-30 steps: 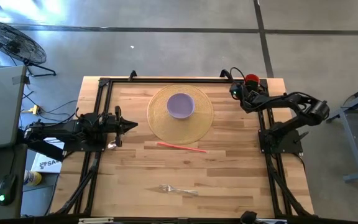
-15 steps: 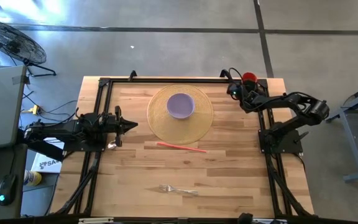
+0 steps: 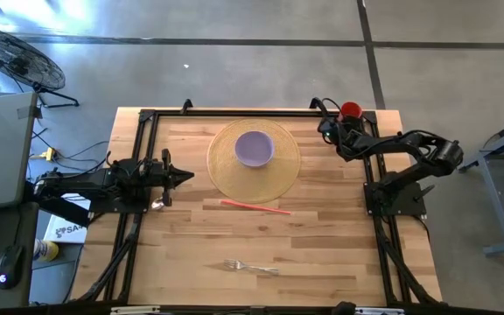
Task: Pick & Place Utensil
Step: Put the orange cup on the brown mat to the top right of the purple bowl
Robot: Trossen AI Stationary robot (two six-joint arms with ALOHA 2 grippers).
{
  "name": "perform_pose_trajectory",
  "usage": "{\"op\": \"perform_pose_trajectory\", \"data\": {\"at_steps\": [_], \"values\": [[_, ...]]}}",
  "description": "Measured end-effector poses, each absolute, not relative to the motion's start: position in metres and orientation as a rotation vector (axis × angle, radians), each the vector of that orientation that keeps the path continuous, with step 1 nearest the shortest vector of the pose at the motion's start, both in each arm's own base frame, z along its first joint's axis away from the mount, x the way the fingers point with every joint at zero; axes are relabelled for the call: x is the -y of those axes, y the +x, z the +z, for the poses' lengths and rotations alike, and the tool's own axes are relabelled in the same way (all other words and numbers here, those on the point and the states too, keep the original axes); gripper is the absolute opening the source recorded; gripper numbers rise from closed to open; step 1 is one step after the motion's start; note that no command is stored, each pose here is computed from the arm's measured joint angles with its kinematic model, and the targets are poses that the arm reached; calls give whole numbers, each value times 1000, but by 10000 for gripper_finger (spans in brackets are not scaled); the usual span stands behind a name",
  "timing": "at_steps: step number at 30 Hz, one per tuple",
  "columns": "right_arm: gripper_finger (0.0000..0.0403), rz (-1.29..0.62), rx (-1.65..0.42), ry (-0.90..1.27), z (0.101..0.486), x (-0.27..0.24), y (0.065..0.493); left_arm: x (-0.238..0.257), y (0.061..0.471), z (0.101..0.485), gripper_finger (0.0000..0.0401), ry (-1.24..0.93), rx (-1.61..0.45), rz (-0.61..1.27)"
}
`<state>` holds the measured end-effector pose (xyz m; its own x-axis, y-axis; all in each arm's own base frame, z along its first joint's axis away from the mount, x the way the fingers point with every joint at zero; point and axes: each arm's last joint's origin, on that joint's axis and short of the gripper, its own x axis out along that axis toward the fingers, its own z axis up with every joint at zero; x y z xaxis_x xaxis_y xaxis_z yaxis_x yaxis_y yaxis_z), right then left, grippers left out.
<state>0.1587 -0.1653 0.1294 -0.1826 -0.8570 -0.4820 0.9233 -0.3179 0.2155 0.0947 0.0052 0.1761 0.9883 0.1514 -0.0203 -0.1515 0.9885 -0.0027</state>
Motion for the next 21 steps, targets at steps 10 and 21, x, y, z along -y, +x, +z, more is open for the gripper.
{"op": "perform_pose_trajectory", "data": {"at_steps": [10,21], "values": [[327,-1769,-240,651,126,179,181,-5,95,176,7,-4,-20,152],[299,-1871,-682,577,123,184,183,-5,95,176,7,-4,-20,152]]}}
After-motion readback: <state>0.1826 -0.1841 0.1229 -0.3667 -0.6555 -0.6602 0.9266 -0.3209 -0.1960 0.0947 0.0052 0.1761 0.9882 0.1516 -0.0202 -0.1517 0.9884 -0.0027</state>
